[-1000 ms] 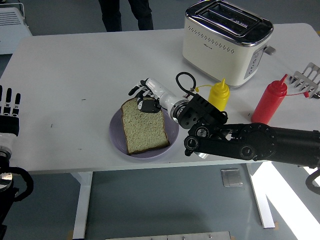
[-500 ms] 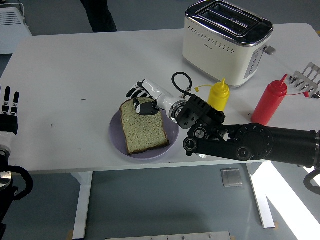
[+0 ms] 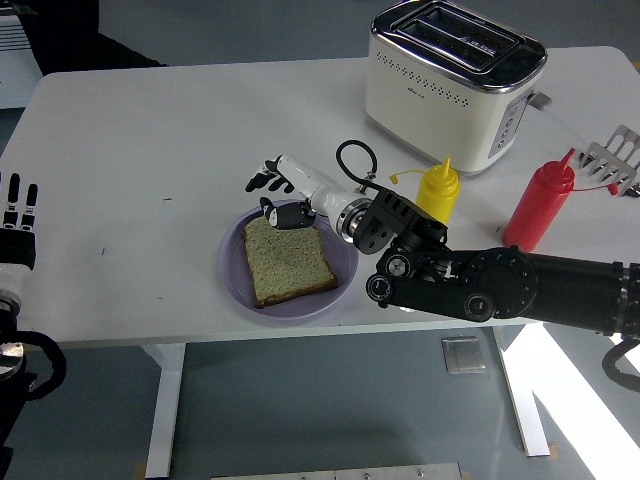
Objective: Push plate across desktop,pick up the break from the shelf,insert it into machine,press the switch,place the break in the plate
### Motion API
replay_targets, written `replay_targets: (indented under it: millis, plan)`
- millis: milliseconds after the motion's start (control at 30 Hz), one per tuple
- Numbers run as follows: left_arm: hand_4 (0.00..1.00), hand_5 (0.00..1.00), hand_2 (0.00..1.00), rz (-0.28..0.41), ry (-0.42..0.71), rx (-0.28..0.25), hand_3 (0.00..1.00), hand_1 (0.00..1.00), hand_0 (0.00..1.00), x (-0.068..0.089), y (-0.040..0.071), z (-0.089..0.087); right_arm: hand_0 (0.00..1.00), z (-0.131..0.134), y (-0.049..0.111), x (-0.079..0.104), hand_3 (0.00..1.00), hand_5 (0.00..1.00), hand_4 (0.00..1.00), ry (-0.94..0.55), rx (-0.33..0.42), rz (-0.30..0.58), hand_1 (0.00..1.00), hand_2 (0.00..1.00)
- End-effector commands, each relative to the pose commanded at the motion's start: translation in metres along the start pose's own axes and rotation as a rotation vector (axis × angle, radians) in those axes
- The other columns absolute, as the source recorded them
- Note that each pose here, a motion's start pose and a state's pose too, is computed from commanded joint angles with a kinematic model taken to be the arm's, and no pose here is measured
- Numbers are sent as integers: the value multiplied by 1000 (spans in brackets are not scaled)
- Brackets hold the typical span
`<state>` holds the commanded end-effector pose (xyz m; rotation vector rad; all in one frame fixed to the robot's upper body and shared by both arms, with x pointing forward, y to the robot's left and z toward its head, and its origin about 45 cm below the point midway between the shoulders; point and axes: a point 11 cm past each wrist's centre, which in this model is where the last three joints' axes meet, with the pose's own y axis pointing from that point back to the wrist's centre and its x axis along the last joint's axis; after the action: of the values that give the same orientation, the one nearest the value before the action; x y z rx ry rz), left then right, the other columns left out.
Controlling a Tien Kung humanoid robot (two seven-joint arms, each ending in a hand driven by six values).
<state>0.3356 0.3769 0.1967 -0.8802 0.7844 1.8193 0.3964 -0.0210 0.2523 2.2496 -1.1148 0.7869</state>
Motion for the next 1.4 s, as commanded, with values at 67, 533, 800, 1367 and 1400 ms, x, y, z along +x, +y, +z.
replay_targets:
  millis: [67,533,800,1367,1400]
  plan:
    - [656,998,672,1,0,-1,635,701,784,0,0,0,739,-8,2,9,693,31,546,-9,29,18,741,733]
    - [653,998,671,-2,1,-11,633,701,782,0,3,4,672,-77,45,119,814,139,666,-34,282,206,628,671]
    - [652,998,664,-14,-3,-32,630,700,782,-4,5,13,669,-78,94,203,653,139,694,-77,394,423,633,645]
    - [651,998,647,-57,4,-68,629,695,780,-18,10,35,665,24,202,299,700,162,726,-463,387,773,619,614]
    - [652,998,647,-57,5,-67,629,696,779,-18,11,35,668,30,207,301,760,162,722,-481,384,792,618,605]
